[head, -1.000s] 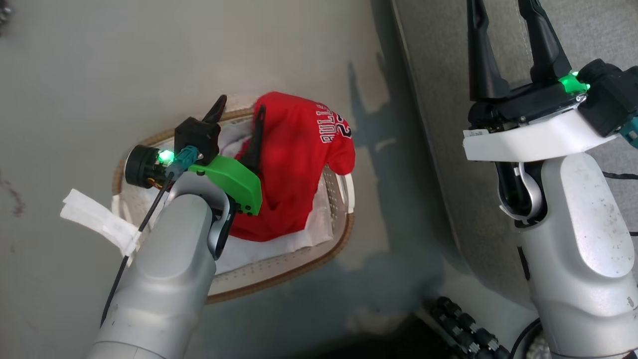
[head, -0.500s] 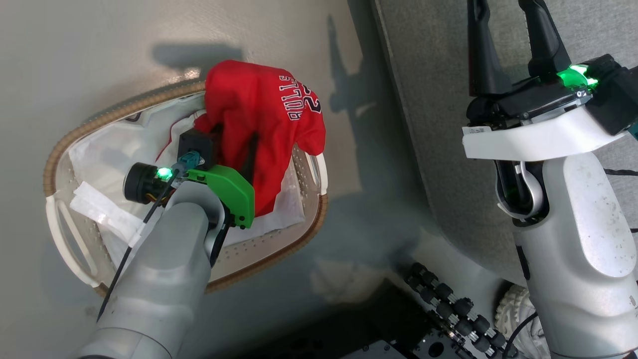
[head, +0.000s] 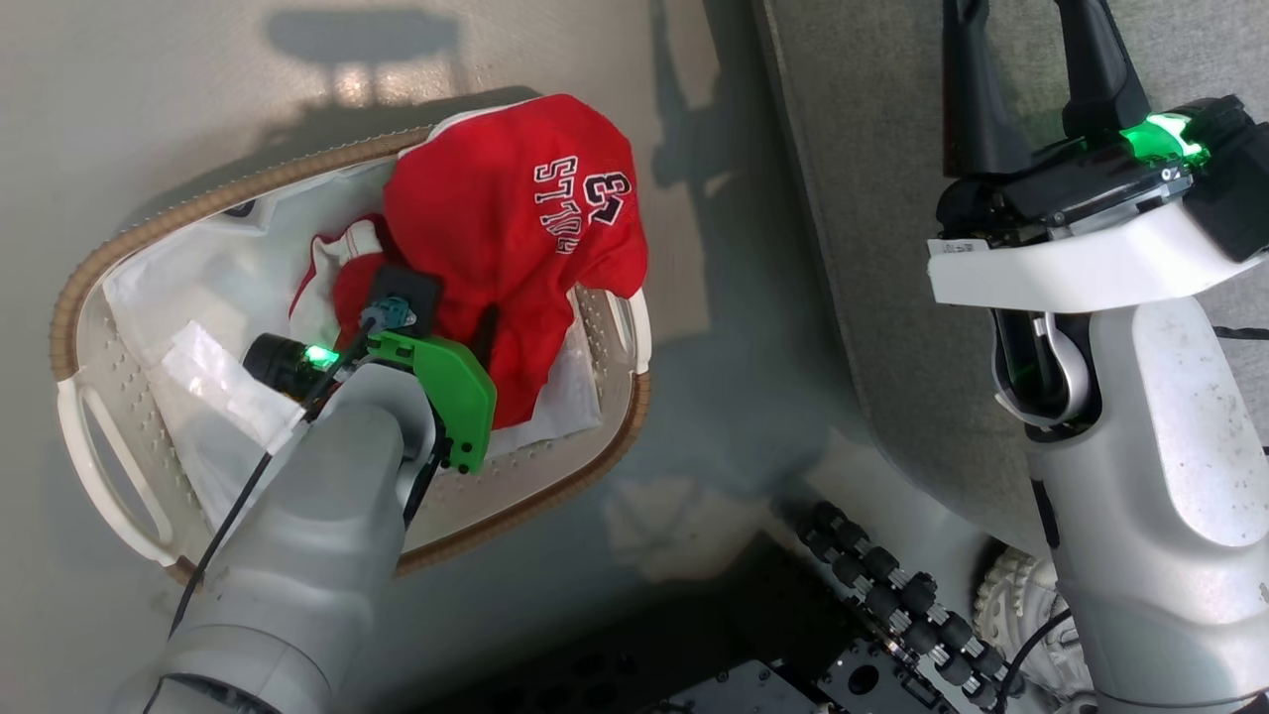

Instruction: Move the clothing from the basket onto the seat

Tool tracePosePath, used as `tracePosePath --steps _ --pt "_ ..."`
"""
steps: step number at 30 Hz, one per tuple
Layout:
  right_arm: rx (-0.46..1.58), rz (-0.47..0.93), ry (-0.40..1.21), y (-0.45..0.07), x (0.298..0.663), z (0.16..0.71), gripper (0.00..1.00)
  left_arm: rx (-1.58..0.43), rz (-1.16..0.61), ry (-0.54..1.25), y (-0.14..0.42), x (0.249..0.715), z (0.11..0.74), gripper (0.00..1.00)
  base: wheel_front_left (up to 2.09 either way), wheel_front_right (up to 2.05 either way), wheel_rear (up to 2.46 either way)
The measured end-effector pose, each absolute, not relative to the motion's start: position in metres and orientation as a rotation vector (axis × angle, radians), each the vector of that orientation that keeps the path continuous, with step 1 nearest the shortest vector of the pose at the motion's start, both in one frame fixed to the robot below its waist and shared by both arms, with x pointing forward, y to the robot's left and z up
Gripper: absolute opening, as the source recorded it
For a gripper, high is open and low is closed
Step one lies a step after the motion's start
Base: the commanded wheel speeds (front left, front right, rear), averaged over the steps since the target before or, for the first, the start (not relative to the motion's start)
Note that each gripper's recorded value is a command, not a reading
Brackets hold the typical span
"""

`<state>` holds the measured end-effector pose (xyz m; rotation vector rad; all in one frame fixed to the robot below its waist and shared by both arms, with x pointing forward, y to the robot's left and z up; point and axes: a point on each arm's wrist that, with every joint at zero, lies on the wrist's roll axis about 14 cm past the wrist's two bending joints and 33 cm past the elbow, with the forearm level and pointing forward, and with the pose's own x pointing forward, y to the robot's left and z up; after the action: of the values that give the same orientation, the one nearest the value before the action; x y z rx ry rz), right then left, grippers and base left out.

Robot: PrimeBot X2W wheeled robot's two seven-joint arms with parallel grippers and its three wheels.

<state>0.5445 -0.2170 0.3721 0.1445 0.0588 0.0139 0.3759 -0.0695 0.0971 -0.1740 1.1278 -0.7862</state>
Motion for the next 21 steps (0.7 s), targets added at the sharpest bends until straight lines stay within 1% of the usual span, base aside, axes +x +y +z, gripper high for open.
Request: tracePosePath --steps 4,6,7,9,12,21 --pt "0.15 0.02 0.058 -0.214 0.546 0.371 1.0 -0.087 -0.81 1.222 -0.054 0.361 0.086 1.0 0.0 0.0 0.0" --pt "0.15 0.023 0.054 -0.213 0.547 0.372 1.0 -0.052 -0.827 1.237 -0.05 0.357 0.086 1.0 0.0 0.0 0.0" --pt "0.15 0.024 0.051 -0.212 0.547 0.374 1.0 -0.04 -0.832 1.237 -0.049 0.357 0.087 0.6 0.0 0.0 0.0" --pt "0.149 0.027 0.045 -0.212 0.547 0.377 1.0 -0.032 -0.829 1.233 -0.047 0.359 0.089 0.0 0.0 0.0 0.0" --pt "0.15 0.029 0.033 -0.211 0.548 0.384 1.0 -0.035 -0.817 1.225 -0.044 0.36 0.095 0.0 0.0 0.0 0.0" --pt "0.139 0.038 -0.011 -0.208 0.546 0.414 1.0 -0.079 -0.816 1.118 -0.048 0.362 0.132 0.0 0.0 0.0 0.0"
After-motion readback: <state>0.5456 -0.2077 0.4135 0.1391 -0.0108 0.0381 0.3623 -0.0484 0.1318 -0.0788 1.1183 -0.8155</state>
